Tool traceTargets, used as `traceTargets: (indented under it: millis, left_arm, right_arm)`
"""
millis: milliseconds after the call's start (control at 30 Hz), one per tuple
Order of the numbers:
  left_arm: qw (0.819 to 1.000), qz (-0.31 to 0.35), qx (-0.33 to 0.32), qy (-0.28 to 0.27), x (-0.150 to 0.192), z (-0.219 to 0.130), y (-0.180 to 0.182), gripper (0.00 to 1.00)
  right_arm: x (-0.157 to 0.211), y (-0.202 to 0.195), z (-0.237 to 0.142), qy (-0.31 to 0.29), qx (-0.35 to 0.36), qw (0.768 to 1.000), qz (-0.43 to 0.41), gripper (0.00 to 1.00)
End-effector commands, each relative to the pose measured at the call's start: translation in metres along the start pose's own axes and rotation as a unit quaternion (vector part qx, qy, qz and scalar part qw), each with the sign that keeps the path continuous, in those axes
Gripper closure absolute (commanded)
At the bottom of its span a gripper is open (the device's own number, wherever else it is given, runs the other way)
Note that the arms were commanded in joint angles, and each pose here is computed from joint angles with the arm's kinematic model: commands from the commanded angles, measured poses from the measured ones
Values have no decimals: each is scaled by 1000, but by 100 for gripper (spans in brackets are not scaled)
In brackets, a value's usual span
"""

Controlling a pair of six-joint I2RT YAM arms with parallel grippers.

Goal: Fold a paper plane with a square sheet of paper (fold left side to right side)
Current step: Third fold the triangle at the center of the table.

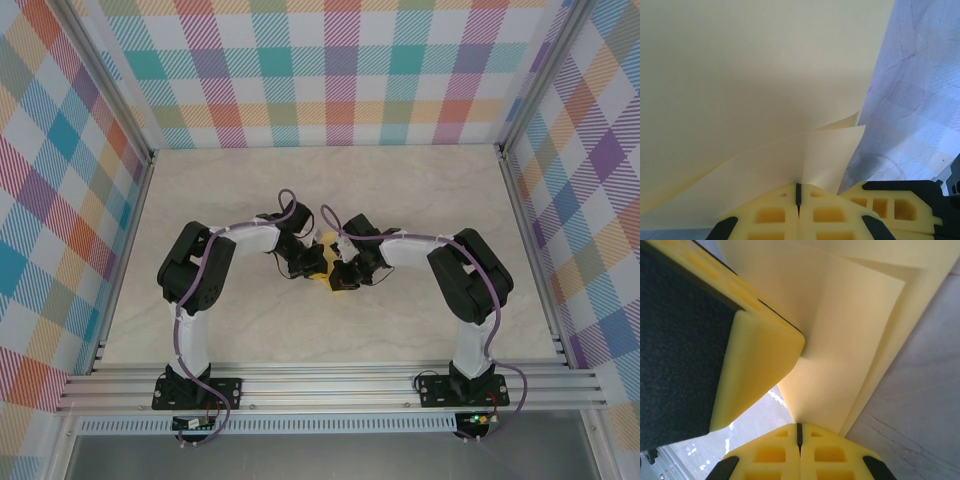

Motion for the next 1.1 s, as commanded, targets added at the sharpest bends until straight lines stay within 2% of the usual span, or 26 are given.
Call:
traceTargets:
  millis: [0,233,400,1067]
  left_arm:
    - [999,-10,-44,9,8,17,23,98]
    - [999,17,-42,-24,6,26,46,100]
    - [996,42,-22,-70,-1,23,50,100]
    - [988,38,-2,-148,-36,-17,63,100]
  right_arm:
    - [36,-24,20,90,61,993,55,100]
    - [38,-25,19,93,63,992,53,100]
    - [39,-25,19,93,63,992,53,100]
    - [42,-26,19,94,67,992,50,100]
Point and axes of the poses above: each hand's point on the last joint's axis, 136 mm out from that joint toward the fingers, its own z axis out along the fingers, its own y axis along the line the jaws close on, x = y × z, the point moved 9 cm from there along -z, back along the fingers, and after that the axes turned 14 degrees about -z, right-handed, at the moved point
